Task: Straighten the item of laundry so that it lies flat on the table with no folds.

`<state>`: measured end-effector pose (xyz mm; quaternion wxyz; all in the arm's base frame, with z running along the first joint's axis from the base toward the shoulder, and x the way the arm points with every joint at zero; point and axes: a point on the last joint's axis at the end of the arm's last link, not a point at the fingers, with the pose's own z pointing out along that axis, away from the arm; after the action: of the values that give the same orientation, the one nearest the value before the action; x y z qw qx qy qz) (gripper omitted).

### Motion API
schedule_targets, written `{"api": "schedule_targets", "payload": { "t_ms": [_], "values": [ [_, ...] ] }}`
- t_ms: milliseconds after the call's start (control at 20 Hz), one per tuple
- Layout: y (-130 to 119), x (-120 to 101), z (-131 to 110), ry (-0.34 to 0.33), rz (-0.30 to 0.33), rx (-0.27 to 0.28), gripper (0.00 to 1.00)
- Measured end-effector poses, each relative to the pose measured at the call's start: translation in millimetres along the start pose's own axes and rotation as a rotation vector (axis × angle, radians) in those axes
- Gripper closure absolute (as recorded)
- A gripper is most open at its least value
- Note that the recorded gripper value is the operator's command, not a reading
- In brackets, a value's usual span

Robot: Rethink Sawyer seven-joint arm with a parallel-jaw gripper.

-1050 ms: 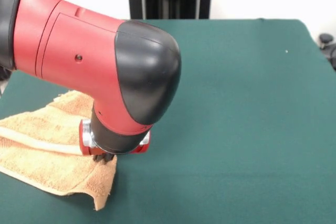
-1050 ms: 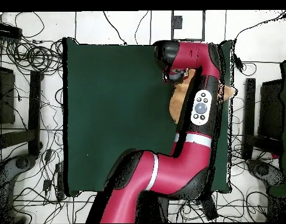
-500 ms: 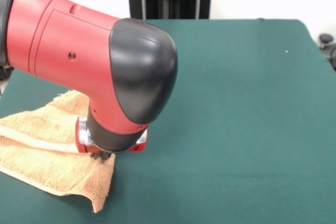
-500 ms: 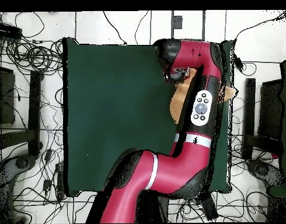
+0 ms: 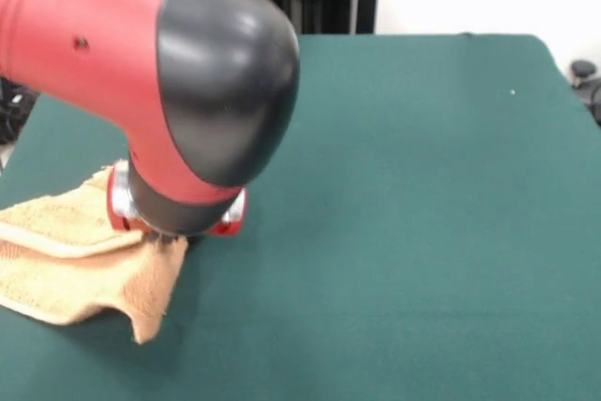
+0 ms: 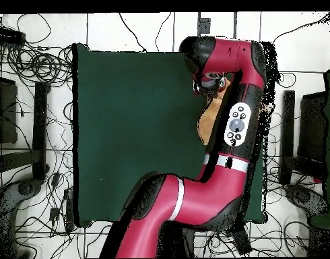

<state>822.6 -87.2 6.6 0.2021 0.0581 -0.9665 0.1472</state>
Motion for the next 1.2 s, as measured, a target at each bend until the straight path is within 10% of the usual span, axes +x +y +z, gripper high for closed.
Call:
{"api": "schedule_targets", "payload": {
  "t_ms": [700, 1200],
  "values": [
    [-4, 6, -133, -0.173, 0.055, -0.211, 1.0],
    [-8, -8, -215, -0.421, 0.329, -0.496, 1.0]
  ]
}}
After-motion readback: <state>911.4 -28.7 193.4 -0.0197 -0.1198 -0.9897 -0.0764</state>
